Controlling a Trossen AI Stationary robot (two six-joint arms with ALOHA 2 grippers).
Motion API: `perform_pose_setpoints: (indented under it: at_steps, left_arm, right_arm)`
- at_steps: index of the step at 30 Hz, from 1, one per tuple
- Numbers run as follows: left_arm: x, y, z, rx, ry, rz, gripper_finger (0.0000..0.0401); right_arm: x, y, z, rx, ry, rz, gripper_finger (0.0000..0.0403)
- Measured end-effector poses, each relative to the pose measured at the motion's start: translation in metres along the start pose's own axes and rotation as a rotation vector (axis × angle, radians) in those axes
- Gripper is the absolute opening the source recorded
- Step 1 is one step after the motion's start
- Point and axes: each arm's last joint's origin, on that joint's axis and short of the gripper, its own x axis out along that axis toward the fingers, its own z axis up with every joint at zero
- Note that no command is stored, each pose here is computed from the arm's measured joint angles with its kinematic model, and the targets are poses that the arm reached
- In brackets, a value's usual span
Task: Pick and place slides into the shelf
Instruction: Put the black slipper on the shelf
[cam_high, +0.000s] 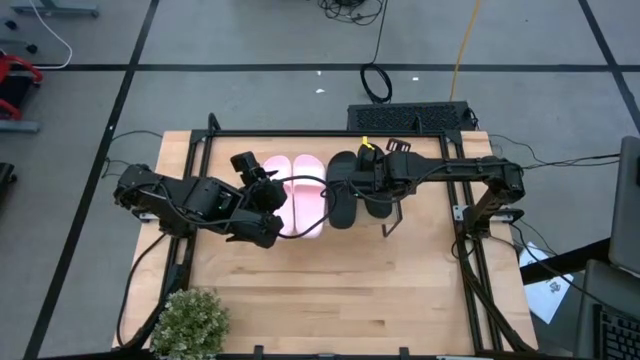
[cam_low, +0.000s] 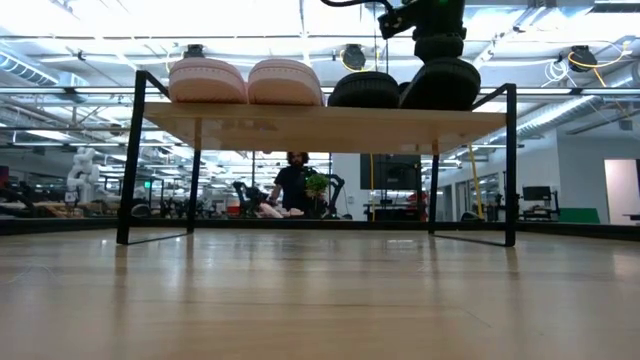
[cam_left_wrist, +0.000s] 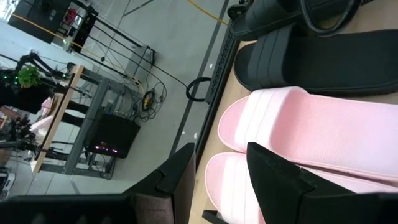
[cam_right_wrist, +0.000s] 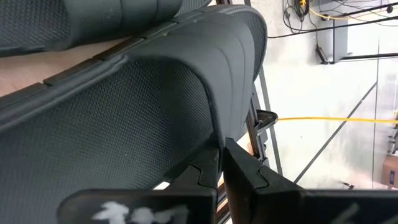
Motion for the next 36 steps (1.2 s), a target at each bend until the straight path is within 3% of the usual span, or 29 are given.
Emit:
perform_pose_setpoints:
  at_steps: [21, 29, 36]
  left_arm:
    - [0.010, 0.007, 0.001, -0.009, 0.025, 0.025, 0.0152]
    - [0.016, 0.013, 0.002, -0.012, 0.044, 0.041, 0.0152]
    - [0.017, 0.013, 0.002, -0.007, 0.045, 0.040, 0.0152]
  right_arm:
    - [-0.002, 0.000, 0.000, -0.040, -0.021, -0.056, 0.0000]
    - [-0.026, -0.011, 0.006, -0.016, -0.118, -0.059, 0.0000]
    - [-0.027, -0.007, 0.006, -0.007, -0.113, -0.033, 0.0000]
